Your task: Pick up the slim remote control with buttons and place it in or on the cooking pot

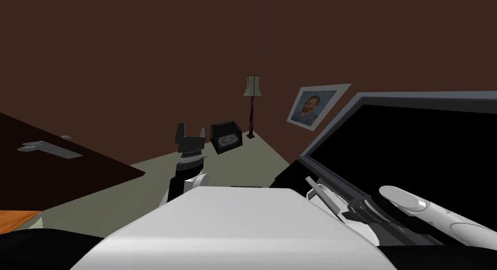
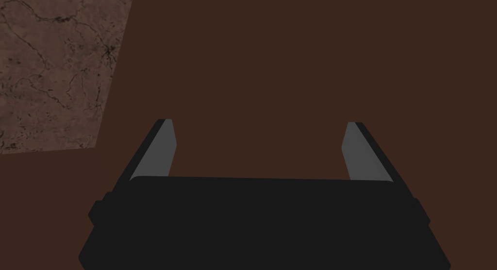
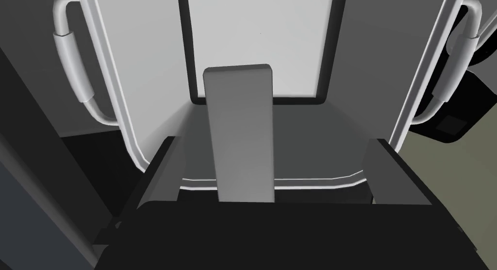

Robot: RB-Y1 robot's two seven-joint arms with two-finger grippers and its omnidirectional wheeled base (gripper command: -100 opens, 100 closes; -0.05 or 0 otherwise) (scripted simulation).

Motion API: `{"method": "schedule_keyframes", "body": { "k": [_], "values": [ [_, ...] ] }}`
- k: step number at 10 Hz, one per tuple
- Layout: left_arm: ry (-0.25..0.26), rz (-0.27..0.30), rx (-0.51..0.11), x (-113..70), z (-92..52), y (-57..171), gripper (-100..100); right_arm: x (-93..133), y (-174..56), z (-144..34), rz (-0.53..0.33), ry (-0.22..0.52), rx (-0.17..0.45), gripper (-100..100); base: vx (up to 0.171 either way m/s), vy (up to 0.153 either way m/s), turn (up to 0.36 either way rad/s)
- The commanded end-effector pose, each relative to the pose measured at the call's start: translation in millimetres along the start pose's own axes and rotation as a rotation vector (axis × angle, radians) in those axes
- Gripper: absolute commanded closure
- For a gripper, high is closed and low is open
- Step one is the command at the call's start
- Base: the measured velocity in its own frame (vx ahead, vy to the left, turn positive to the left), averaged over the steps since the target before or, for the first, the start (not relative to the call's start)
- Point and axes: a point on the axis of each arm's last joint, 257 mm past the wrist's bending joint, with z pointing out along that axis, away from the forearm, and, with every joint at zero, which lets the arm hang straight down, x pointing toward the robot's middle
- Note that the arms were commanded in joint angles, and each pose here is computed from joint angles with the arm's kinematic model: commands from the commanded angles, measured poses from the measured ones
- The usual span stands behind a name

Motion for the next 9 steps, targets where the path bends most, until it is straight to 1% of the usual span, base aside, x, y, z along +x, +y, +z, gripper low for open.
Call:
{"method": "schedule_keyframes", "body": {
  "k": [1, 2, 3, 4, 9],
  "values": [
    [0.000, 0.000, 0.000, 0.0, 0.0, 0.0, 0, -7.8, -2.1, -14.3, -0.011, 0.001, -0.008, -100, -0.024, 0.001, -0.054],
    [0.000, 0.000, 0.000, 0.0, 0.0, 0.0, 0, -10.4, -3.2, -18.9, -0.014, 0.001, -0.009, -100, -0.022, 0.004, -0.045],
    [0.000, 0.000, 0.000, 0.0, 0.0, 0.0, 0, -9.7, -2.3, -14.9, -0.014, 0.001, -0.008, -100, -0.009, 0.003, -0.009],
    [0.000, 0.000, 0.000, 0.0, 0.0, 0.0, 0, -10.2, -2.0, -15.8, -0.012, 0.001, -0.009, 0, 0.000, 0.000, 0.000],
    [0.000, 0.000, 0.000, 0.0, 0.0, 0.0, 0, -10.1, -2.0, -15.7, -0.012, 0.001, -0.009, 0, 0.000, 0.000, 0.000]
  ]
}}
